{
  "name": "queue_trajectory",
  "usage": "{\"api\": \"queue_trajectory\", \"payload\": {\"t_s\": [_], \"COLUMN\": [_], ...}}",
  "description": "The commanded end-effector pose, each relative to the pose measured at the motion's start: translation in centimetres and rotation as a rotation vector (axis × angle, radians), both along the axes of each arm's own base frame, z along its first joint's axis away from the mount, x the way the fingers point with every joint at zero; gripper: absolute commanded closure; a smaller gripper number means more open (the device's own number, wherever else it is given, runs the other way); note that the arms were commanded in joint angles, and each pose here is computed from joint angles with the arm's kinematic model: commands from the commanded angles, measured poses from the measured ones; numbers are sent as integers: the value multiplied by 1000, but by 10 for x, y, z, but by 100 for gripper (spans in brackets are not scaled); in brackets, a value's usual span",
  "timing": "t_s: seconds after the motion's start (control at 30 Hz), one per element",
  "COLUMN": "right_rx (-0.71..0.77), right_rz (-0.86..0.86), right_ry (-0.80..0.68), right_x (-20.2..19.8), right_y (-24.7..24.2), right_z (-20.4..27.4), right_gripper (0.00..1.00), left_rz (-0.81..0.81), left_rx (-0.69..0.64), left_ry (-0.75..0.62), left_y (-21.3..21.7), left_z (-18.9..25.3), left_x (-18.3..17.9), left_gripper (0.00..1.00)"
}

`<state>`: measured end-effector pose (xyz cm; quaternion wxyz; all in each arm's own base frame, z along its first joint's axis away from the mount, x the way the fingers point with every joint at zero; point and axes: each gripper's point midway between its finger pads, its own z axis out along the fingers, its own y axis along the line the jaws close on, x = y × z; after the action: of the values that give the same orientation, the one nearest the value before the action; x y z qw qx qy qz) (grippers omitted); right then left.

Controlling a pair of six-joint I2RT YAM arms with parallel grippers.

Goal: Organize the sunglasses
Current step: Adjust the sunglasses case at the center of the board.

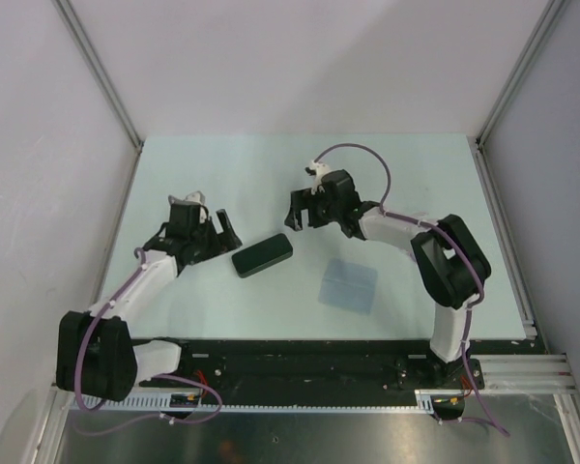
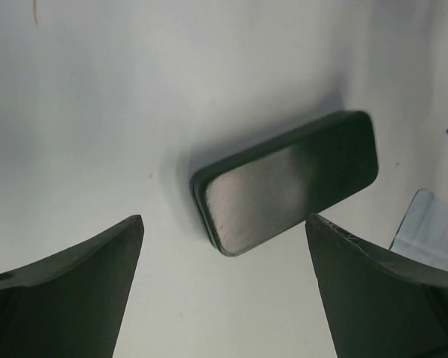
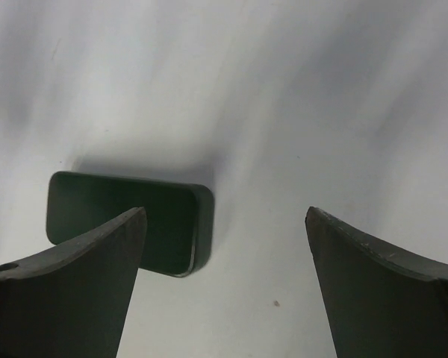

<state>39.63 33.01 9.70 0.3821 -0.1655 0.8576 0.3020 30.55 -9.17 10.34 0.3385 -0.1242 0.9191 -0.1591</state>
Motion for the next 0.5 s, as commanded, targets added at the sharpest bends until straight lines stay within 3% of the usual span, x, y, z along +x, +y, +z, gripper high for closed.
{"api": "queue_trajectory", "payload": {"t_s": [0.0,0.27,0.47], "right_rx": [32,37,24], "right_rz": [48,89,160], "right_ry": [20,211,281], "right_x": [-1,-24,-48], "right_y": [25,32,40], "right_z": [12,-25,-40], "right_gripper": [10,41,45], "left_rz": [49,24,-29], "left_rx": [-91,-132,-161], "left_ry": [108,209,236], "left_y": [-10,-24,-36], "left_z": [-17,-43,-52], "left_x": [-20,-10,4], "left_gripper": [5,20,20]}}
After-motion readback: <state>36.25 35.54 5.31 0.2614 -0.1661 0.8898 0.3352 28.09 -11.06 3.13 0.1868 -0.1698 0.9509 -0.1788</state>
